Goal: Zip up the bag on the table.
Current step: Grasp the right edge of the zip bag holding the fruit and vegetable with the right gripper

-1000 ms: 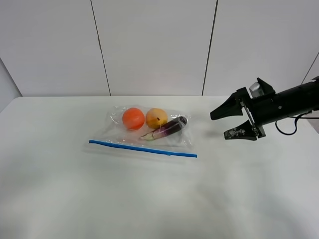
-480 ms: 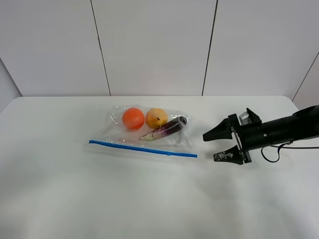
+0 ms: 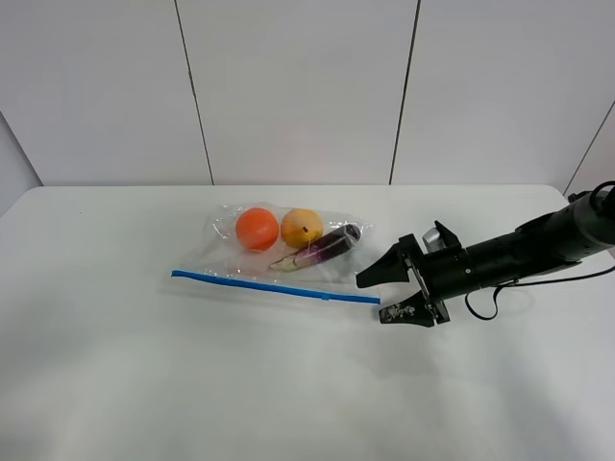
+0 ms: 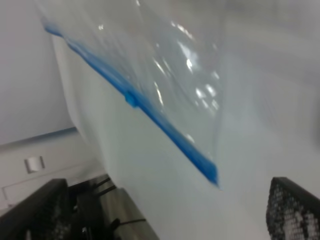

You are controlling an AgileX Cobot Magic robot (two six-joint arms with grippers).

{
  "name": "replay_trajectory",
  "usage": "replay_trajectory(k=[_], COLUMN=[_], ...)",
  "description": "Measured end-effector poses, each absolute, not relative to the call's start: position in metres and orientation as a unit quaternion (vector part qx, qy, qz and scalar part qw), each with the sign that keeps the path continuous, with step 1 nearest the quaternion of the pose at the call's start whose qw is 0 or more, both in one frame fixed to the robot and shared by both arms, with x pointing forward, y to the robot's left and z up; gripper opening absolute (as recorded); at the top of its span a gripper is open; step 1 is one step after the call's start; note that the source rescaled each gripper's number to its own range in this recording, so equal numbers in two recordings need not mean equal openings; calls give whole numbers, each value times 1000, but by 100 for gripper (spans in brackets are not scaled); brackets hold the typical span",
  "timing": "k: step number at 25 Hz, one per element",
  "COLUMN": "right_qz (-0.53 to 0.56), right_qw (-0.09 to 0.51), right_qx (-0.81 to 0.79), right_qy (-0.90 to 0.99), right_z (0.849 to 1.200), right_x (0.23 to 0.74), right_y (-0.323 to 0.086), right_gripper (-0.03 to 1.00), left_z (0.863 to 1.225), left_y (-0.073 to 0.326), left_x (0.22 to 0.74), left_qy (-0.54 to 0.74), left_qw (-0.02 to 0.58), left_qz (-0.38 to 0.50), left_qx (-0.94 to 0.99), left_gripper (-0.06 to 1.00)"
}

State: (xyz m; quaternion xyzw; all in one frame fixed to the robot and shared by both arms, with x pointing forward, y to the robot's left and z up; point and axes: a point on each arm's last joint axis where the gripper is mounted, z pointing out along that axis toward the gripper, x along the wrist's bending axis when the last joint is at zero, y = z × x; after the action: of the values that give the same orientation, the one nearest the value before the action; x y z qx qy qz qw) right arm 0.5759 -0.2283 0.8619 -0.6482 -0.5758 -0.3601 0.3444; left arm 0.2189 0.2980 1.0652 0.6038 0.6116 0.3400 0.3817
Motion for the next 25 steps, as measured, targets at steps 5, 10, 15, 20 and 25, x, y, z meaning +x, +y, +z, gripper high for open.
replay_trajectory(k=[5, 10, 15, 20, 25], right_qz=[-375, -362, -356, -373, -370], right_qw=[332, 332, 363, 362, 361], right_qx=[-651, -644, -645, -650, -642], right_qy=[-570, -586, -570, -555, -566], right_z=[870, 868, 851, 850, 850], right_x=[589, 588, 586, 589, 587], right_y=[-228, -223, -220, -219, -209], right_gripper=[96, 96, 96, 95, 95], left_z=[1065, 1065, 1065, 1065, 1065], left_y=[298, 298, 298, 298, 298], left_x=[219, 219, 219, 219, 219], left_qy=[612, 612, 612, 612, 612], left_qw=[382, 382, 382, 382, 382], left_qz=[340, 340, 340, 340, 340], left_qx=[604, 604, 604, 604, 604], left_gripper=[93, 93, 93, 93, 93])
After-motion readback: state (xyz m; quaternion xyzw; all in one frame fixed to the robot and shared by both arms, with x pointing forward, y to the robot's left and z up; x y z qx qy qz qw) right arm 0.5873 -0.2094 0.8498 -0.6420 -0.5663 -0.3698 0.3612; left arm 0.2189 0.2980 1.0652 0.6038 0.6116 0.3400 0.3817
